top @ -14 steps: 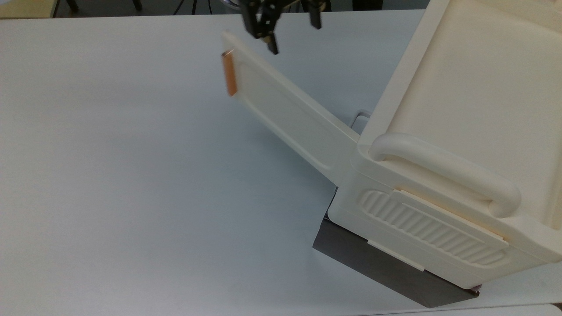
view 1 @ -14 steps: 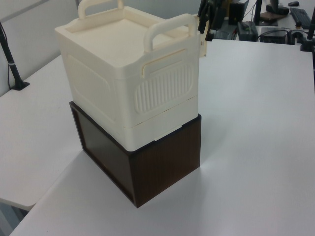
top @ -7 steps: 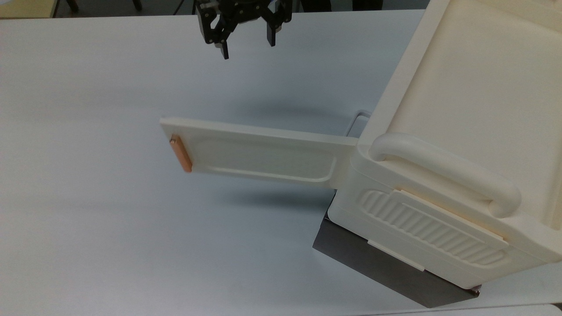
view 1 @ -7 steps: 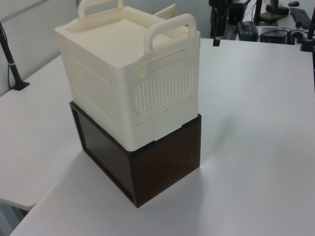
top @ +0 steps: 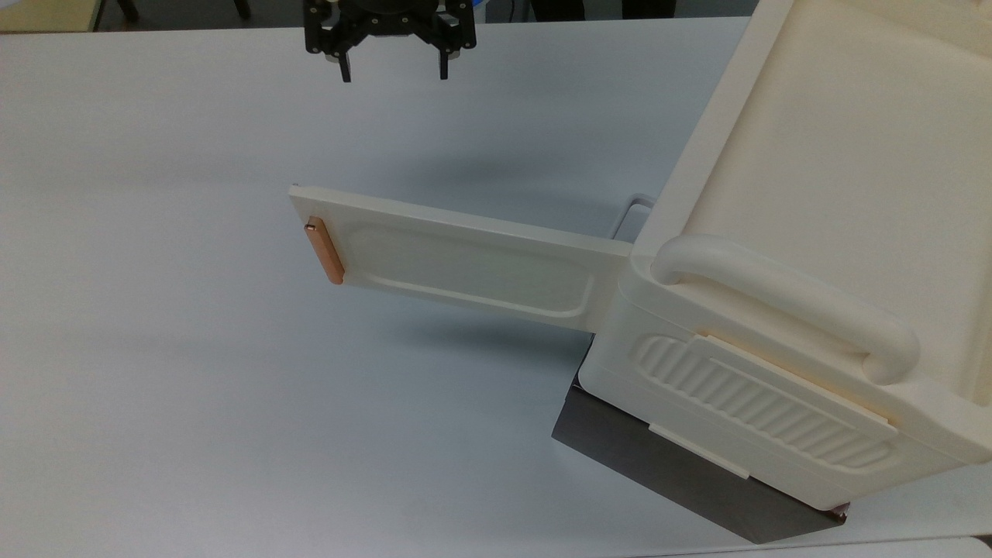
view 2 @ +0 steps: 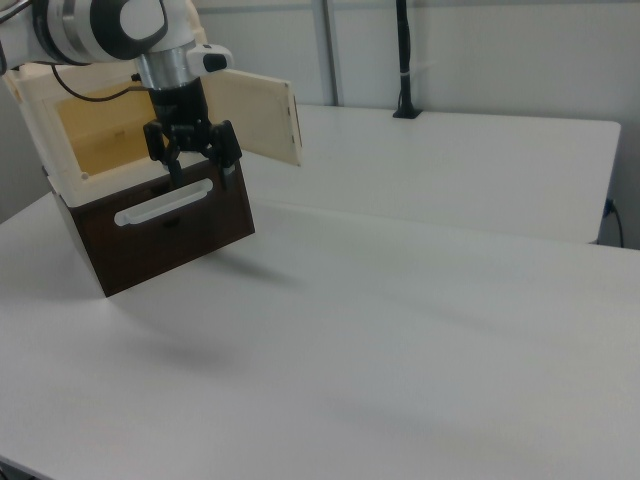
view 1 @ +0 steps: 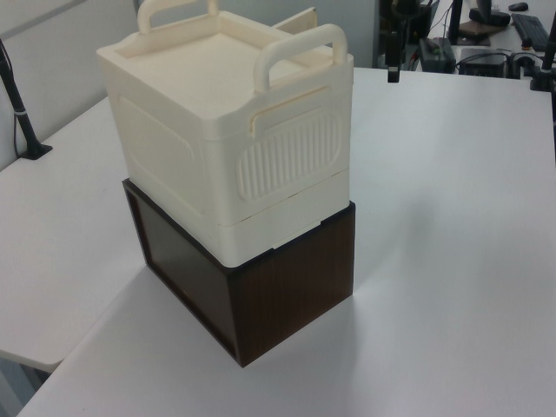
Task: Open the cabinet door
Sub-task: 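Release the door handle and lift the gripper away from the door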
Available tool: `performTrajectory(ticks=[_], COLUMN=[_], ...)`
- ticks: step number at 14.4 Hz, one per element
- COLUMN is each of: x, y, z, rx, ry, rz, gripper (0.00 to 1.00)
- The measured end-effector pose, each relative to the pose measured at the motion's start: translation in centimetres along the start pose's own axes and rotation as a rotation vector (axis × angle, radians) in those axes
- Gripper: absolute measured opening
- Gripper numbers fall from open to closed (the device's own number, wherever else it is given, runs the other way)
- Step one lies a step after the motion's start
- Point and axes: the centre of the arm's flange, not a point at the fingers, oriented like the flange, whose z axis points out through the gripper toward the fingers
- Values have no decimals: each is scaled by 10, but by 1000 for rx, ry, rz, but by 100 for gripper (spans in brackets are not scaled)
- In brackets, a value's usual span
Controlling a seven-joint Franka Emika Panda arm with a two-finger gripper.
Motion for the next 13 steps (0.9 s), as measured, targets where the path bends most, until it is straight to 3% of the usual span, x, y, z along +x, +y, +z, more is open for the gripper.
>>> performTrajectory(ticks=[4, 13], x=[-6, -20], y=[3, 3], z=[1, -8], rx=[-4, -13], ry=[-8, 13], rz=[74, 90], gripper=[100, 100])
